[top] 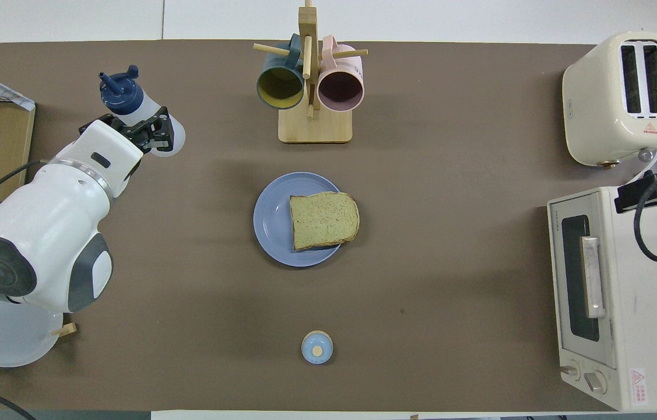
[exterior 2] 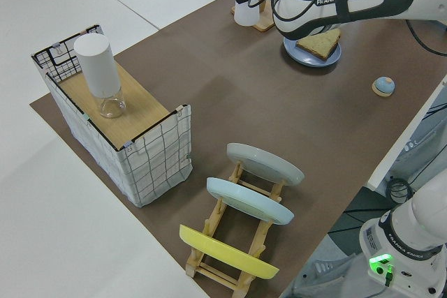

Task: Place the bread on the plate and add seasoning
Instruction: 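Draw the white bottle back from the plate with the left gripper, then lower the white bottle upright onto the table with the left gripper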

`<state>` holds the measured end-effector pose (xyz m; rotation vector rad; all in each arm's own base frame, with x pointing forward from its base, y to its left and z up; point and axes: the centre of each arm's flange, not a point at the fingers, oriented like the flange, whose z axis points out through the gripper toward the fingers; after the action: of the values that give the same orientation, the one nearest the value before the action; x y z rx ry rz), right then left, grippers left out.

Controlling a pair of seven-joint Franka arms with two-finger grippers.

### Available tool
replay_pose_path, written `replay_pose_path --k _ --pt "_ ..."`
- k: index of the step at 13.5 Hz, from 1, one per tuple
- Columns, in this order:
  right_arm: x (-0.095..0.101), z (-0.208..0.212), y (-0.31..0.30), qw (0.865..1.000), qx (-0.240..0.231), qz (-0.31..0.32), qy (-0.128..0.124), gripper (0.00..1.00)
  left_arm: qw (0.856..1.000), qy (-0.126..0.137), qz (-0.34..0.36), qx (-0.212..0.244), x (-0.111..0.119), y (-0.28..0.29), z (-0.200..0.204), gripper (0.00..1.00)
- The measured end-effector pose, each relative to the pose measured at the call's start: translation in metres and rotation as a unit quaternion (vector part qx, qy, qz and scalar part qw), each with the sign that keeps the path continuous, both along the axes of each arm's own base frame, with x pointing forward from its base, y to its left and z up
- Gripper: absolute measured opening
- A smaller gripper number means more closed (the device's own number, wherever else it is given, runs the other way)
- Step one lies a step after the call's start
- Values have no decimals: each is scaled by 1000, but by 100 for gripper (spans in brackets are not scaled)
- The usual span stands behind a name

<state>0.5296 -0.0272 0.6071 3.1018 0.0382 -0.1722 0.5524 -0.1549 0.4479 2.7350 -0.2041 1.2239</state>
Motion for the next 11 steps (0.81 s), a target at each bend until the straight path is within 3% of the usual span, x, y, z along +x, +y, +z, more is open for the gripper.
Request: replay_pose_path --k 7,11 --pt "0 0 0 1000 0 0 0 100 999 -42 0 -21 2 3 -56 41" --pt "0 0 0 1000 0 0 0 100 999 -41 0 -19 2 5 -80 41"
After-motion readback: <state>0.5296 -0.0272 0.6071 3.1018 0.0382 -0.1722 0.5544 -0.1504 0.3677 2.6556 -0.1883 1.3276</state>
